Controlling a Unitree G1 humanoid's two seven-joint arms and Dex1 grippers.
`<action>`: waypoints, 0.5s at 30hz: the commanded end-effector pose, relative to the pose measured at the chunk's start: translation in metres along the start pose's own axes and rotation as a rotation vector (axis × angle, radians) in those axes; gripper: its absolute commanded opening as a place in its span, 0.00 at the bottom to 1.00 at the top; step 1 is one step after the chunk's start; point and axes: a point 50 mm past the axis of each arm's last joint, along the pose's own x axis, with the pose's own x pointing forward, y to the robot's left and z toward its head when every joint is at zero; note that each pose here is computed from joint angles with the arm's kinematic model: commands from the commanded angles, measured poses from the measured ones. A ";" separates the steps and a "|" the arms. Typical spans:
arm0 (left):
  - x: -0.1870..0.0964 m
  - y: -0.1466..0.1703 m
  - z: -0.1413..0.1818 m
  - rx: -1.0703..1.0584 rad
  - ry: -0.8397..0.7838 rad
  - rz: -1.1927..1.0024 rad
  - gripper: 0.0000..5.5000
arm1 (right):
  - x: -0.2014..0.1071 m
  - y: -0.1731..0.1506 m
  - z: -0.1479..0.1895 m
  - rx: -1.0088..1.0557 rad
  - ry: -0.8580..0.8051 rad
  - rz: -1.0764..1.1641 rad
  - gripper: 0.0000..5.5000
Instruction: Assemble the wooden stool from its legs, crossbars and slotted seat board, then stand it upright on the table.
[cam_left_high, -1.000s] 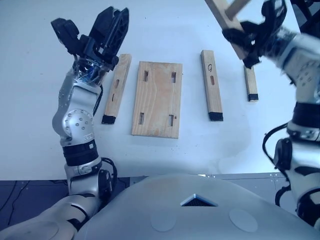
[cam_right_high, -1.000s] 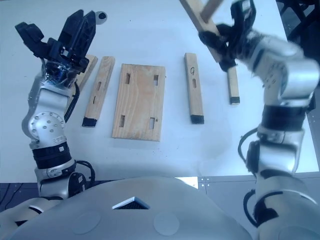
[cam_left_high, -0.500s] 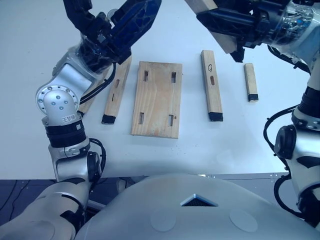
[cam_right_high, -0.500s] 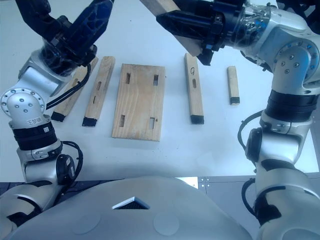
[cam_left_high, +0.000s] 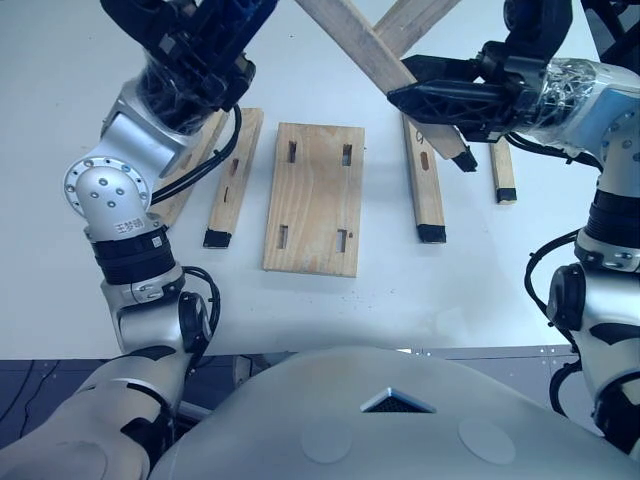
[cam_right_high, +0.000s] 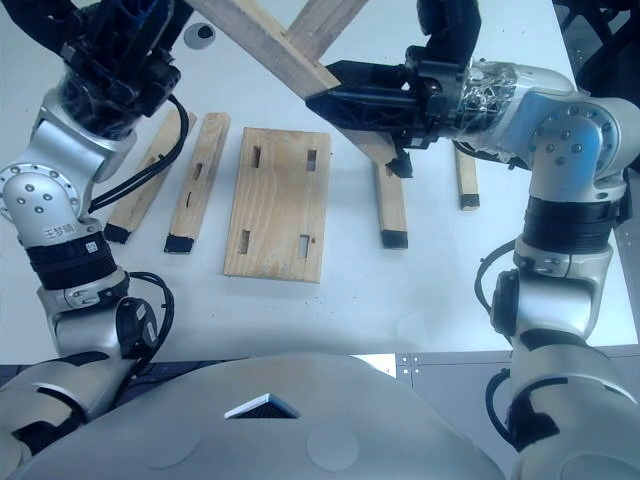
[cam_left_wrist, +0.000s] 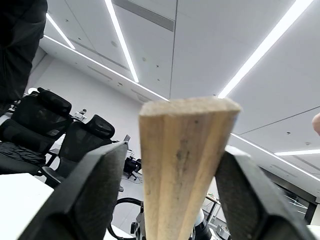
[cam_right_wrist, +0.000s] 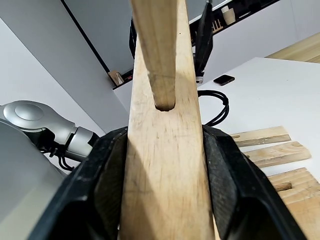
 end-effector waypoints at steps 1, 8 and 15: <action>0.001 0.000 0.000 -0.002 -0.007 -0.003 0.44 | 0.006 0.006 0.003 -0.023 0.013 0.055 0.37; 0.000 0.000 0.018 -0.006 -0.106 -0.014 0.37 | 0.006 0.001 -0.005 0.006 0.027 0.023 0.49; -0.028 -0.002 0.055 0.180 -0.106 0.161 0.37 | -0.017 -0.015 -0.048 0.034 0.206 -0.227 0.68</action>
